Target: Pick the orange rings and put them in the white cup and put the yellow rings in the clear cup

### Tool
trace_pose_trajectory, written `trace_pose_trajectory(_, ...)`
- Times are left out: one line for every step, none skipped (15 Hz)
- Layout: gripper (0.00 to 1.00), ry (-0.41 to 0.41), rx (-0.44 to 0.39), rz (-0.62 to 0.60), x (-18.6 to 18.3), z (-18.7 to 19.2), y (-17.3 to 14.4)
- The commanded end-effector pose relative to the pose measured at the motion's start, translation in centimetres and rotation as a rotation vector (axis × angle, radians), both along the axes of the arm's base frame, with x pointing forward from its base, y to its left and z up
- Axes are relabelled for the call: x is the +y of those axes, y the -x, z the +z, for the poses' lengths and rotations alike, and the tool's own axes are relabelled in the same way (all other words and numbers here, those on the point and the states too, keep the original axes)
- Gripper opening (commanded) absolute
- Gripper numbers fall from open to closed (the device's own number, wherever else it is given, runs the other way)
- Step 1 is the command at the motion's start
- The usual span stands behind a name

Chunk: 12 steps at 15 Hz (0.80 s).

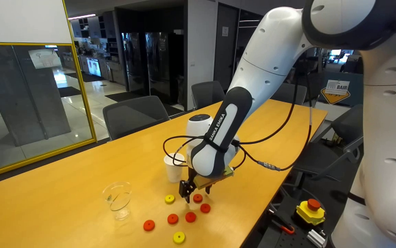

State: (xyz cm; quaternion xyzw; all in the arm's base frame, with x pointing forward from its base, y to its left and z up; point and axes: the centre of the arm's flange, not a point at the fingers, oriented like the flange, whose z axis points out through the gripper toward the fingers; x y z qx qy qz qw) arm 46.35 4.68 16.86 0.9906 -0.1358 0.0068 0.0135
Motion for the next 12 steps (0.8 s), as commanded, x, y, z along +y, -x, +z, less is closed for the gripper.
trace_pose_trajectory(1.0,-0.012,-0.016,-0.027,0.2,-1.07,-0.91)
trace_pose_trajectory(1.0,-0.014,-0.013,-0.035,0.13,-1.25,-0.87)
trace_pose_trajectory(1.0,-0.013,-0.012,-0.043,0.07,-1.24,-0.81)
trace_pose_trajectory(1.0,-0.011,-0.016,-0.048,0.01,-1.05,-0.73)
trace_pose_trajectory(1.0,-0.009,-0.02,-0.051,-0.03,-0.83,-0.68)
trace_pose_trajectory(1.0,-0.007,-0.025,-0.051,-0.06,-0.58,-0.6)
trace_pose_trajectory(1.0,-0.006,-0.029,-0.051,-0.09,-0.51,-0.58)
trace_pose_trajectory(1.0,-0.003,-0.031,-0.05,-0.05,-0.53,-0.56)
trace_pose_trajectory(1.0,-0.002,-0.031,-0.05,-0.06,-0.54,-0.58)
trace_pose_trajectory(1.0,-0.001,-0.032,-0.049,-0.05,-0.58,-0.6)
trace_pose_trajectory(1.0,-0.002,-0.032,-0.049,-0.06,-0.56,-0.62)
trace_pose_trajectory(1.0,-0.001,-0.033,-0.049,-0.04,-0.44,-0.6)
